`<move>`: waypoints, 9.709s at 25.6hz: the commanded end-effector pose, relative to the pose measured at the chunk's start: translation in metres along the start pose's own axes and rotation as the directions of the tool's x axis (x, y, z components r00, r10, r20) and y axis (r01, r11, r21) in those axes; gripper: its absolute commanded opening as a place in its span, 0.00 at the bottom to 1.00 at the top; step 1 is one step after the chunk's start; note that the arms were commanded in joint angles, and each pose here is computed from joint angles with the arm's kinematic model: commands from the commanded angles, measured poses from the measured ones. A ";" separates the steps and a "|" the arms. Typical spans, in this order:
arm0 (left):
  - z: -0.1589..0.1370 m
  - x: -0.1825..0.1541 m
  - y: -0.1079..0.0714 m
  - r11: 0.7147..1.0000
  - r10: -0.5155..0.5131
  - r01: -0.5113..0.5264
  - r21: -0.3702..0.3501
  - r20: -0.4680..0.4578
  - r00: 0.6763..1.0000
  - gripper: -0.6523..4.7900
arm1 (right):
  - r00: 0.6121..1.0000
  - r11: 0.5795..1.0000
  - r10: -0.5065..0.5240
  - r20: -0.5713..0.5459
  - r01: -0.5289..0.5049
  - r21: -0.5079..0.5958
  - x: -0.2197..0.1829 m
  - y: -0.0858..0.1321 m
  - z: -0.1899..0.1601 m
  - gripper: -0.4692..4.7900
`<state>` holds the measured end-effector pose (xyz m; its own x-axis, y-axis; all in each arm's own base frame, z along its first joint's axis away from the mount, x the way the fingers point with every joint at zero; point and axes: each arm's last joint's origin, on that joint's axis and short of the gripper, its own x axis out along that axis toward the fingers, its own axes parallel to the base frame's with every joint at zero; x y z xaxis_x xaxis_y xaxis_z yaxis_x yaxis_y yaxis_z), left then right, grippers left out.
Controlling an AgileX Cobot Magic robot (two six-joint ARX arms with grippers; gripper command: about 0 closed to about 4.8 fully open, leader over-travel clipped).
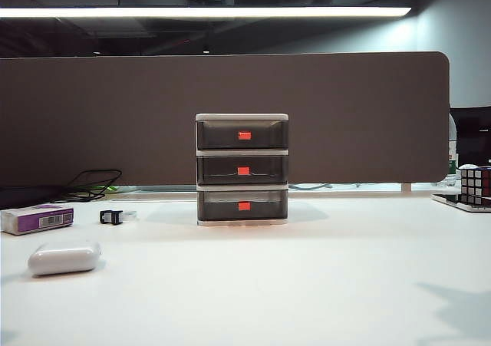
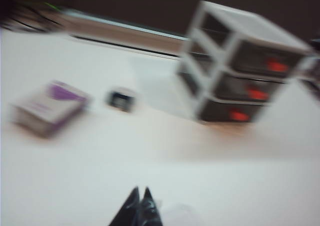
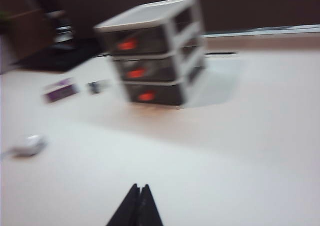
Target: Open the second layer of the drawer on the table, pick up the earphone case on the table and put it in, and finally close the drawer.
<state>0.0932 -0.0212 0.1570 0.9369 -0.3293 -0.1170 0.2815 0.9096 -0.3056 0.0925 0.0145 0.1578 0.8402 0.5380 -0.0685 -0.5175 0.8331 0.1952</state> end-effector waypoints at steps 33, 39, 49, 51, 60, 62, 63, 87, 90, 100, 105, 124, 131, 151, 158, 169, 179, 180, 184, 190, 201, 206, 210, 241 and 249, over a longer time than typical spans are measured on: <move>0.022 0.026 -0.016 0.944 -0.290 0.284 -0.165 -0.013 0.957 0.28 | 0.990 0.992 0.117 0.081 -0.120 0.033 0.006 0.023 0.039 0.08; 0.042 0.073 -0.034 0.923 -0.368 0.358 -0.138 -0.056 0.928 0.43 | 0.988 0.989 0.146 0.044 -0.147 0.021 0.028 0.023 0.062 0.08; 0.034 0.140 -0.051 0.900 -0.428 0.409 -0.150 -0.134 0.894 0.70 | 0.983 0.983 0.180 0.025 -0.180 -0.021 0.077 0.016 0.103 0.08; 0.033 0.149 -0.054 0.889 -0.448 0.423 -0.177 -0.137 0.883 0.70 | 0.983 0.983 0.181 0.002 -0.181 -0.011 0.092 0.013 0.111 0.08; 0.026 0.190 -0.056 0.880 -0.447 0.387 -0.276 -0.203 0.871 0.69 | 0.971 0.975 0.223 -0.090 -0.223 0.004 0.188 -0.009 0.143 0.08; 0.024 0.194 -0.056 0.897 -0.430 0.390 -0.208 -0.206 0.879 0.69 | 0.971 0.975 0.222 -0.093 -0.222 0.006 0.210 -0.015 0.149 0.08; 0.023 0.194 -0.058 0.898 -0.433 0.400 -0.182 -0.207 0.877 0.69 | 0.971 0.975 0.222 -0.093 -0.223 0.007 0.215 -0.017 0.150 0.08; -0.038 0.216 -0.126 0.975 -0.134 0.161 0.152 -0.177 0.975 0.69 | 0.917 0.936 0.350 -0.192 -0.352 0.021 0.331 0.001 0.145 0.08; -0.040 0.219 -0.126 0.977 -0.143 0.160 0.142 -0.125 0.982 0.69 | 0.916 0.936 0.345 -0.203 -0.352 0.002 0.336 -0.001 0.139 0.08; -0.043 0.228 -0.130 0.986 -0.103 0.101 0.135 0.007 0.995 0.69 | 0.905 0.939 0.333 -0.265 -0.343 0.011 0.353 -0.010 0.107 0.08; -0.042 0.232 -0.136 0.983 -0.064 0.056 0.176 0.039 0.997 0.69 | 0.899 0.941 0.330 -0.289 -0.337 0.025 0.360 -0.013 0.097 0.08; -0.056 0.249 -0.145 0.975 0.067 -0.082 0.205 0.081 0.994 0.68 | 0.883 0.929 0.360 -0.301 -0.369 0.030 0.355 -0.001 0.105 0.08; -0.055 0.249 -0.145 0.976 0.073 -0.089 0.200 0.089 0.993 0.68 | 0.901 0.910 0.399 -0.173 -0.413 -0.050 0.356 0.005 0.137 0.08; -0.044 0.256 -0.158 0.982 -0.004 -0.020 0.186 0.126 0.992 0.68 | 0.889 0.929 0.358 -0.285 -0.371 0.008 0.395 -0.003 0.132 0.08; -0.045 0.256 -0.158 0.982 0.001 -0.025 0.187 0.125 0.992 0.68 | 0.869 0.935 0.346 -0.353 -0.352 0.050 0.392 -0.004 0.124 0.08; -0.059 0.266 -0.156 0.974 0.034 -0.061 0.216 0.125 0.992 0.40 | 0.862 0.932 0.353 -0.364 -0.356 0.059 0.392 -0.004 0.123 0.08; -0.058 0.267 -0.154 0.947 0.102 -0.141 0.288 0.148 0.984 0.41 | 0.861 0.930 0.355 -0.365 -0.365 0.045 0.392 -0.004 0.123 0.08; -0.058 0.267 -0.154 0.944 0.105 -0.146 0.295 0.149 0.983 0.41 | 0.861 0.930 0.355 -0.365 -0.365 0.045 0.392 -0.004 0.123 0.08; -0.058 0.267 -0.154 0.943 0.119 -0.161 0.293 0.155 0.981 0.41 | 0.861 0.930 0.355 -0.365 -0.365 0.045 0.392 -0.004 0.123 0.08; -0.057 0.267 -0.153 0.942 0.124 -0.166 0.291 0.157 0.980 0.41 | 0.856 0.928 0.360 -0.371 -0.369 0.051 0.392 -0.004 0.122 0.08; -0.054 0.270 -0.147 0.944 0.137 -0.182 0.274 0.178 0.975 0.41 | 0.844 0.925 0.370 -0.388 -0.375 0.068 0.391 -0.003 0.120 0.08; -0.054 0.271 -0.146 0.944 0.136 -0.181 0.274 0.176 0.975 0.41 | 0.843 0.925 0.370 -0.390 -0.375 0.068 0.391 -0.003 0.120 0.08; -0.054 0.272 -0.144 0.955 0.130 -0.170 0.244 0.173 0.976 0.41 | 0.844 0.925 0.370 -0.389 -0.374 0.068 0.391 -0.003 0.120 0.08; -0.059 0.281 -0.151 0.942 0.148 -0.190 0.277 0.164 0.975 0.11 | 0.844 0.925 0.369 -0.390 -0.375 0.064 0.391 -0.004 0.119 0.08; -0.073 0.269 -0.158 0.930 0.185 -0.215 0.297 0.126 0.975 0.11 | 0.839 0.926 0.367 -0.402 -0.372 0.070 0.390 -0.004 0.117 0.08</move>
<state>0.2909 -0.2718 0.1100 0.9927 -0.1181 -0.0236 0.1182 0.9930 0.0036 0.4432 0.2061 0.2523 0.4665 0.8162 -0.3409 -0.7929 0.5567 0.2478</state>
